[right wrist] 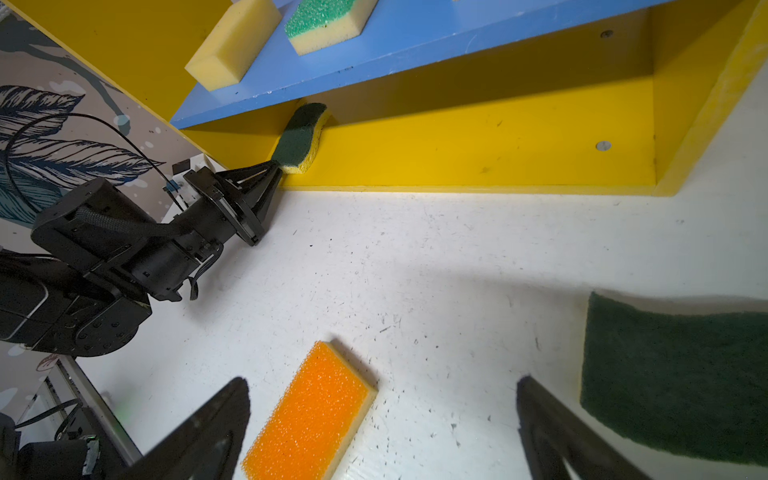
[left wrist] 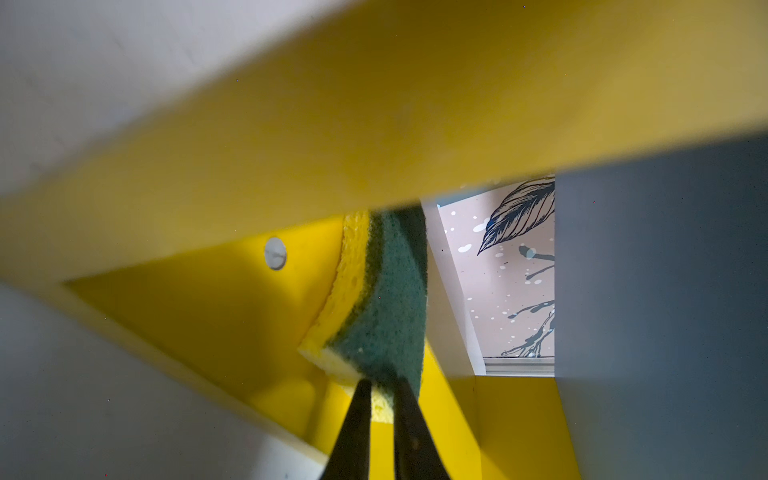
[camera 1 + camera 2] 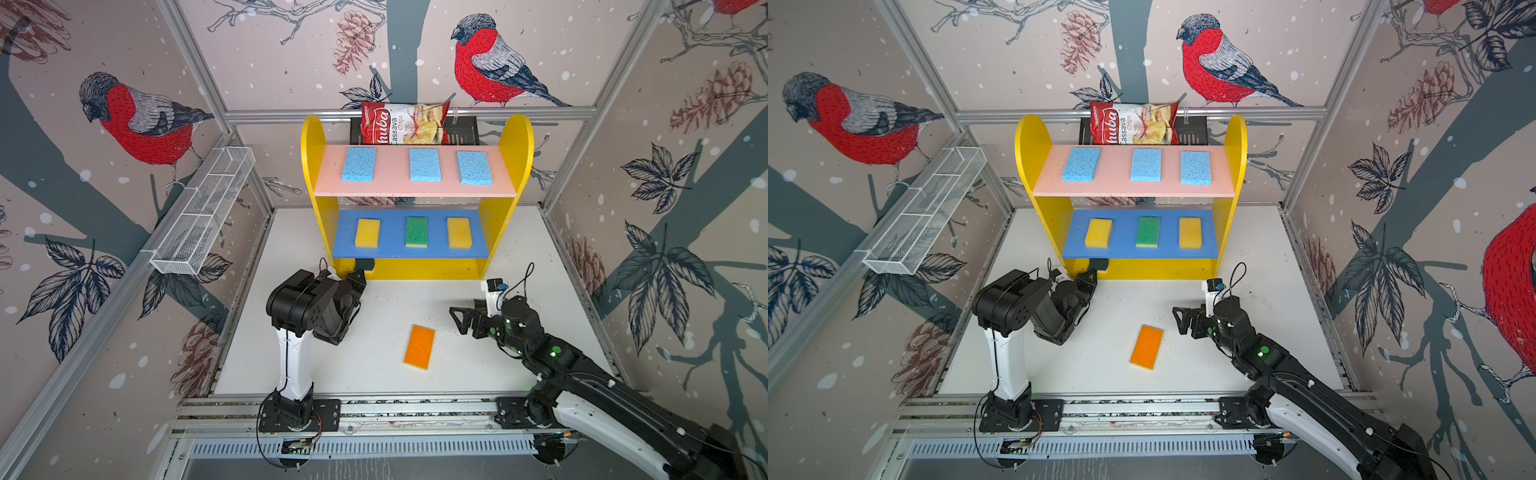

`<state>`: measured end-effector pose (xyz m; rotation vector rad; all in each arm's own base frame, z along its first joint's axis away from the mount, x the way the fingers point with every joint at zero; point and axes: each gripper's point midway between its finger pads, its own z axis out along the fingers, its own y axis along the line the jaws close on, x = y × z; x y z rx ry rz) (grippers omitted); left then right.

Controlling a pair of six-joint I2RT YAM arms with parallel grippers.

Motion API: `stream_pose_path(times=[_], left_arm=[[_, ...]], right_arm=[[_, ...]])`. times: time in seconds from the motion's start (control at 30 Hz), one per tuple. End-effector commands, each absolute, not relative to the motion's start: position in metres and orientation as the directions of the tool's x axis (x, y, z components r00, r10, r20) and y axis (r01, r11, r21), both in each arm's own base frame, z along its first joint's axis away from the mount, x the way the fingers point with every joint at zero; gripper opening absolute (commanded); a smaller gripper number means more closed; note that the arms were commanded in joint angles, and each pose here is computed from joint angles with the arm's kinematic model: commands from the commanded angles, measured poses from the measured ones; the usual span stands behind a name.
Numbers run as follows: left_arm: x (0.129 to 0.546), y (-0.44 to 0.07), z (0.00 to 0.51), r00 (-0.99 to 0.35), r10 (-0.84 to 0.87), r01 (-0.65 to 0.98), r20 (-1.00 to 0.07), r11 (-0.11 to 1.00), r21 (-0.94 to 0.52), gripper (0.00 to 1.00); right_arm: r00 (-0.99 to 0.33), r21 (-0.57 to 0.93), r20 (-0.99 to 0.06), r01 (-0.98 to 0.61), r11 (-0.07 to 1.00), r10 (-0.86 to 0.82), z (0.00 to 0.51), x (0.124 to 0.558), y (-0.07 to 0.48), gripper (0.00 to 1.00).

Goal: Place and organize the cleaning sponges onto the shelf

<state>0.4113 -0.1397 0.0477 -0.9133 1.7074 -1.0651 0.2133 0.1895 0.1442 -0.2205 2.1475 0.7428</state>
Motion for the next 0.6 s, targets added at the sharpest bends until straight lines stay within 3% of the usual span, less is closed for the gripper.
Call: stream_pose_path(times=[0.0, 0.57], left_arm=[[0.413, -0.138, 0.044, -0.321, -0.895, -0.134, -0.311, 0.368, -0.920, 0.14], [0.404, -0.146, 0.030, -0.383, -0.881, -0.157, -0.278, 0.359, -0.920, 0.13]], right_arm=[[-0.627, 0.424, -0.773, -0.404, 0.810, 0.091, 0.146, 0.215, 0.190, 1.00], [-0.635, 0.423, -0.767, -0.393, 0.816, 0.092, 0.144, 0.215, 0.188, 1.00]])
